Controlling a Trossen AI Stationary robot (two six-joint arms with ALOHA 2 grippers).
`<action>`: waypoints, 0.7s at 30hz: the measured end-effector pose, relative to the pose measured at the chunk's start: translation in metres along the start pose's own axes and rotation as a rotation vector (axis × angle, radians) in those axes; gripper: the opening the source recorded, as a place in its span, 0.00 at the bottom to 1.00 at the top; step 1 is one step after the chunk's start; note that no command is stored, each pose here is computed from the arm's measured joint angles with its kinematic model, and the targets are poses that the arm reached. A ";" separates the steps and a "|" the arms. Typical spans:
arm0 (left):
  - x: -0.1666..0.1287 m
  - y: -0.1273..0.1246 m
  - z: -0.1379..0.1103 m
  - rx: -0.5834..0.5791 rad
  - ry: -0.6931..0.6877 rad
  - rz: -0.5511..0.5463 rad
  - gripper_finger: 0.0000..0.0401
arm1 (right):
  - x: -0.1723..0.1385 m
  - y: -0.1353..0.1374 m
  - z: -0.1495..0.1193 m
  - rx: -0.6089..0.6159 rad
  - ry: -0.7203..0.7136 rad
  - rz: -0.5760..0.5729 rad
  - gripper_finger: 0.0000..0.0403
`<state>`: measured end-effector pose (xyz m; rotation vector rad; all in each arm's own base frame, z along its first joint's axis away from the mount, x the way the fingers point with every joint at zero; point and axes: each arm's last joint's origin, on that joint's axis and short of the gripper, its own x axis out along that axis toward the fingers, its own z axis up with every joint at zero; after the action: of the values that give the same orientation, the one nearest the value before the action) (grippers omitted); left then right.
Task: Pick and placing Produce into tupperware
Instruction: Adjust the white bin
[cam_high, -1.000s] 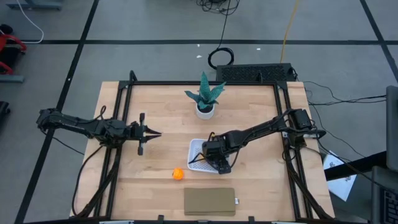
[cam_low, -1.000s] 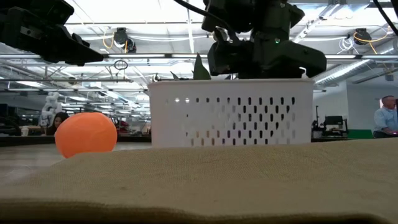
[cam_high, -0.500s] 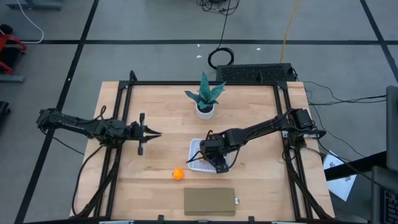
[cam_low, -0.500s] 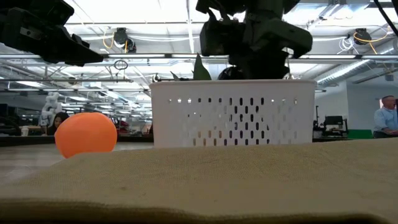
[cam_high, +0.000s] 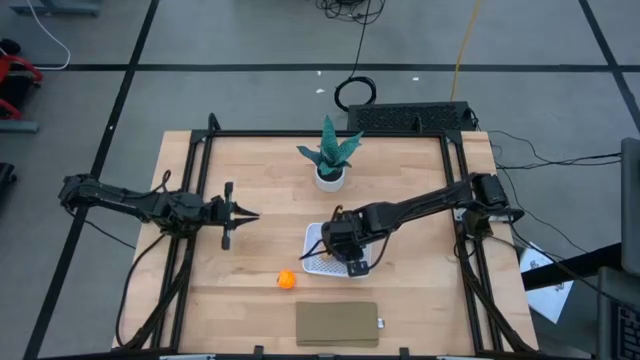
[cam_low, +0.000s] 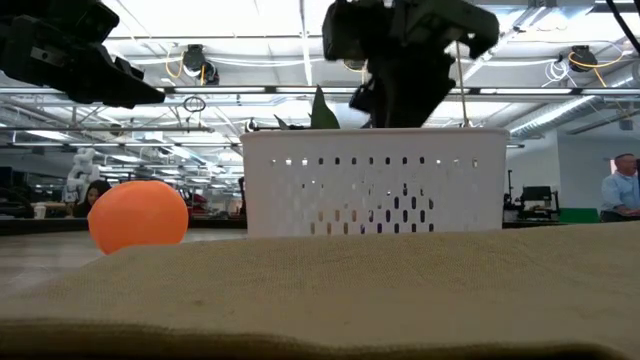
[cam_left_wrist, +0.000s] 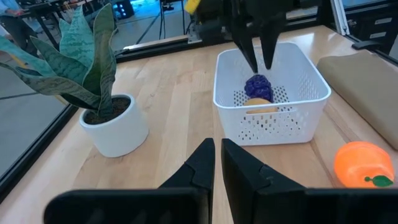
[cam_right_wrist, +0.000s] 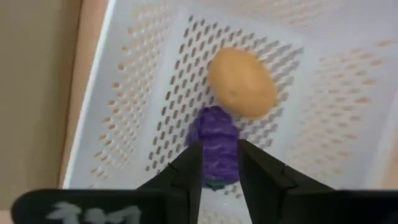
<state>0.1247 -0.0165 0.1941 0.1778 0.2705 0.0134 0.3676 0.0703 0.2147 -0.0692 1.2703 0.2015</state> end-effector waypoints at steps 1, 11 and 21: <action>0.000 0.000 0.000 0.000 0.000 0.000 0.08 | -0.004 0.000 0.000 0.000 -0.011 -0.014 0.21; 0.000 0.000 0.000 0.000 0.000 0.000 0.08 | -0.016 -0.002 0.000 -0.004 -0.045 -0.098 0.09; 0.000 0.000 0.000 -0.030 0.000 0.000 0.08 | -0.016 -0.006 0.001 -0.025 -0.053 -0.149 0.00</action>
<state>0.1247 -0.0165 0.1941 0.1476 0.2699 0.0175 0.3653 0.0632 0.2296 -0.1787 1.2042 0.0900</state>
